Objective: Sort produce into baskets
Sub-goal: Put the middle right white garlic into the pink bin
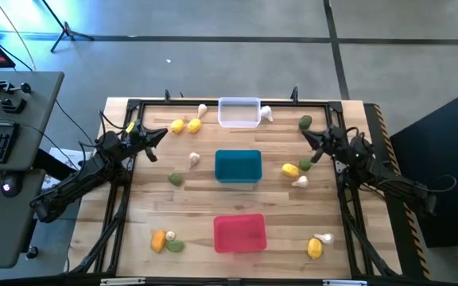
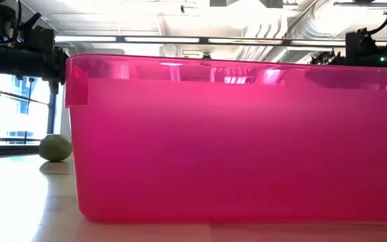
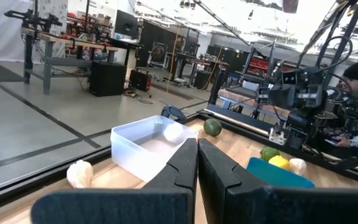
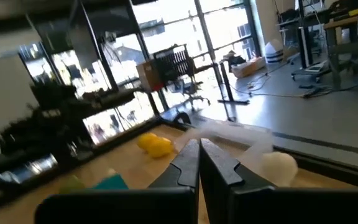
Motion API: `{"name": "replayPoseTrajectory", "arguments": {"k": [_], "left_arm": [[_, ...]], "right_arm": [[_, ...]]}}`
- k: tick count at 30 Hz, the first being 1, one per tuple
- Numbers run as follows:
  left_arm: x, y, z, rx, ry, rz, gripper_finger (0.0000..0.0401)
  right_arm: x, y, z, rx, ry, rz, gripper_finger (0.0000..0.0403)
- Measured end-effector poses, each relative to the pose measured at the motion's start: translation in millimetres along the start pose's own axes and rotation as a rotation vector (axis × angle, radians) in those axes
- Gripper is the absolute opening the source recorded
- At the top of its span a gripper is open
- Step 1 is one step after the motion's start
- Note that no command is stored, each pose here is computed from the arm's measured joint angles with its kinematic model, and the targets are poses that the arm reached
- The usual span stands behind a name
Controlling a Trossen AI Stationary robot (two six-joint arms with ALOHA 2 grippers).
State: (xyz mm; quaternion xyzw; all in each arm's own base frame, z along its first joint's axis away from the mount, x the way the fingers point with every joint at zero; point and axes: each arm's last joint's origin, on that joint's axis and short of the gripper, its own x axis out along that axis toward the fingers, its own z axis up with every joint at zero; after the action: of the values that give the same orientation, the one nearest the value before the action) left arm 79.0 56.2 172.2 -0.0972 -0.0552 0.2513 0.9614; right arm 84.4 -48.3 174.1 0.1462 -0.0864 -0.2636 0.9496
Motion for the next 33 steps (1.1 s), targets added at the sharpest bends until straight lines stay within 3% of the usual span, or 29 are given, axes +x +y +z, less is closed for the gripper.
{"name": "replayPoseTrajectory", "arguments": {"k": [7, 11, 14, 21, 28, 33], "left_arm": [[0.0, -0.1, 1.1, -0.023, -0.012, 0.001, 0.0], [-0.1, -0.6, 2.9, -0.141, -0.029, -0.005, 0.0], [-0.1, -0.6, 3.1, -0.225, -0.03, -0.007, 0.0], [0.0, 0.2, -0.2, -0.212, 0.002, 0.005, 0.0], [0.0, 0.1, -0.1, -0.214, 0.001, 0.005, 0.0], [0.0, 0.1, -0.1, -0.186, 0.001, 0.005, 0.0]], "right_arm": [[-1.0, 4.3, 12.8, 0.113, -0.124, 0.05, 0.0], [-3.3, 14.7, 29.9, 0.129, -0.042, 0.113, 0.0], [-5.5, 25.8, 51.8, 0.105, 0.13, 0.085, 0.0], [10.2, 51.8, 96.4, 0.074, 0.558, 0.001, 0.0017], [31.9, 73.2, 122.8, -0.068, 0.99, -0.01, 0.012], [45.2, 78.3, 109.0, -0.192, 1.23, -0.005, 0.0198]]}}
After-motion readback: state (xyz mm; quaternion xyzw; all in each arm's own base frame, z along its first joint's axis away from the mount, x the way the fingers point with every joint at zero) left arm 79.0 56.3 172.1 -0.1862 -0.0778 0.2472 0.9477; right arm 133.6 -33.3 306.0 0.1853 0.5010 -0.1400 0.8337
